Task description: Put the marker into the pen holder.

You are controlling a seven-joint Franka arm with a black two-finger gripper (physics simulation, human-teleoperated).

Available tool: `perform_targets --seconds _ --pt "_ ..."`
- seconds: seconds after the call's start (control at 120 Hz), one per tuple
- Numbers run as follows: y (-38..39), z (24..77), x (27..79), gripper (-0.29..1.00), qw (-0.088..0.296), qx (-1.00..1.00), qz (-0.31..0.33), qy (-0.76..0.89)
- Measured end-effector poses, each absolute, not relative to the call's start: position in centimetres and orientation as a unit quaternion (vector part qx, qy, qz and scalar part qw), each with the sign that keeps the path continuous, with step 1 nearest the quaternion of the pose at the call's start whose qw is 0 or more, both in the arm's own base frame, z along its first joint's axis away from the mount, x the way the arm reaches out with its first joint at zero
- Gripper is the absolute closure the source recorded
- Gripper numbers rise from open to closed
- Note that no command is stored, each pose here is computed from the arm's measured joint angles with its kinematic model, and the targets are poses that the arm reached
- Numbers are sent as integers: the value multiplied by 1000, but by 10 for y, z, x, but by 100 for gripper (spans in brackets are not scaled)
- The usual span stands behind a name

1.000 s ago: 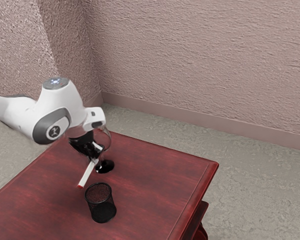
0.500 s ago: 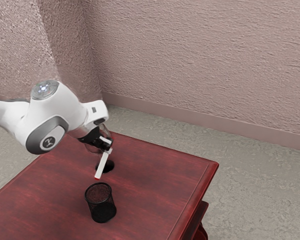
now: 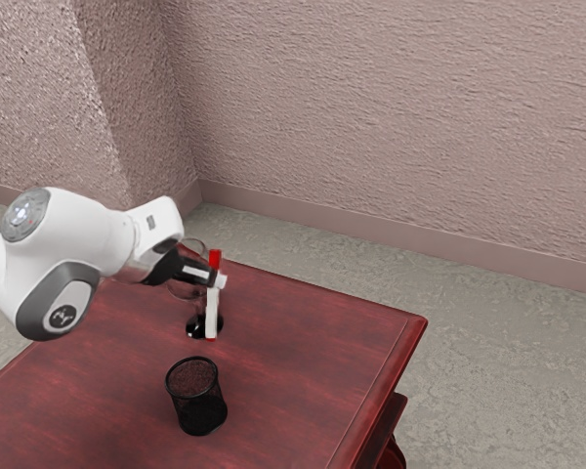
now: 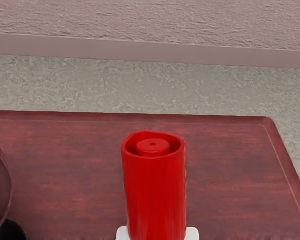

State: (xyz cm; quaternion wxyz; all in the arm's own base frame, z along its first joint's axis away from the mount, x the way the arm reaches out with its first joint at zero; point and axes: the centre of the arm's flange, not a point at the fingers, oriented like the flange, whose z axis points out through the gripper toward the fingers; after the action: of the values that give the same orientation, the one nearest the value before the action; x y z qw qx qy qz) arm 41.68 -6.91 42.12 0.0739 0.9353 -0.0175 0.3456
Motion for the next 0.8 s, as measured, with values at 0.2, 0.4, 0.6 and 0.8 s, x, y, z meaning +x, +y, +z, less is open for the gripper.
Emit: perform_targets --seconds 0.2,0.4,0.6,0.8 --pt "-66 408 402 79 64 949 308 -20" --pt "-62 397 395 78 53 961 269 -18" --pt "-66 382 393 61 43 971 234 -22" --pt "-64 414 414 26 37 969 245 -20"
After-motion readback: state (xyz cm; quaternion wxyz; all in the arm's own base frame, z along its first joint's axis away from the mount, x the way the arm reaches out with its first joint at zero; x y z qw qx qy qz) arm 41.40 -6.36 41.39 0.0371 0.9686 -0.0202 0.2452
